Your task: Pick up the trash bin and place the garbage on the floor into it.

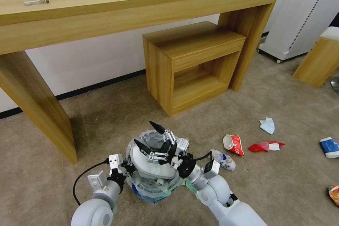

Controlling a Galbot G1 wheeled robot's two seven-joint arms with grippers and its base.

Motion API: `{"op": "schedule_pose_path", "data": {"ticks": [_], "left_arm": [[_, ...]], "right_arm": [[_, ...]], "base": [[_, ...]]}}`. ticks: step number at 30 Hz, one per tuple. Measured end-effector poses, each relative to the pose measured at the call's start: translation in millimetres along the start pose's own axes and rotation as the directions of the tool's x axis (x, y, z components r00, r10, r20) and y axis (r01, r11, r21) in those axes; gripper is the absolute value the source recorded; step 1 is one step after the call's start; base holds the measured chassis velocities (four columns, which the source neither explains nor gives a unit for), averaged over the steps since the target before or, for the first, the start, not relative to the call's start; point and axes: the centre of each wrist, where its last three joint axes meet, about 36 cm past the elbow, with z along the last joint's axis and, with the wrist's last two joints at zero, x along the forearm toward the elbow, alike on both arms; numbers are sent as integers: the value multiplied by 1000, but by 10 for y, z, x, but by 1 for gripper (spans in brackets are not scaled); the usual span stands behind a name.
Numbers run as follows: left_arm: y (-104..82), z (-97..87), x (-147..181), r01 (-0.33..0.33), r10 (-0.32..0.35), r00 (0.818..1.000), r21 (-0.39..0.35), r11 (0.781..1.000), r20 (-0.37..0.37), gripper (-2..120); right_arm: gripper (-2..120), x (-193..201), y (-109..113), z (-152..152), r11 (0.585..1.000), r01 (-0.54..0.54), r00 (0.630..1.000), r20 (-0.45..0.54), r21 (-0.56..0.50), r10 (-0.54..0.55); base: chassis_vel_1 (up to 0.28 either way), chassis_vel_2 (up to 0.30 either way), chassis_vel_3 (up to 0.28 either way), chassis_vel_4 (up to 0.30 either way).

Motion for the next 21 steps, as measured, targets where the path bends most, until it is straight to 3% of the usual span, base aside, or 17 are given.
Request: {"op": "schedule_pose_path", "data": {"ticks": [7,11,14,21], "left_arm": [[54,-5,-16,8,-8,1000,6,1000,1,1],[134,-18,-26,24,-24,1000,4,1000,5,1],[196,-45,-28,38,-38,999,7,999,18,1],[215,-111,-19,60,-61,997,24,998,42,1]], "right_arm": [[100,40,-19,-61,999,-51,999,5,7,50],[100,167,-95,-172,986,-163,986,-16,38,163],[100,330,-200,-311,950,-294,953,-37,105,300],[100,556,-327,-470,890,-406,905,-47,208,424]], "base": [[0,0,0,0],[0,0,0,0],[0,0,0,0],[0,0,0,0]]}}
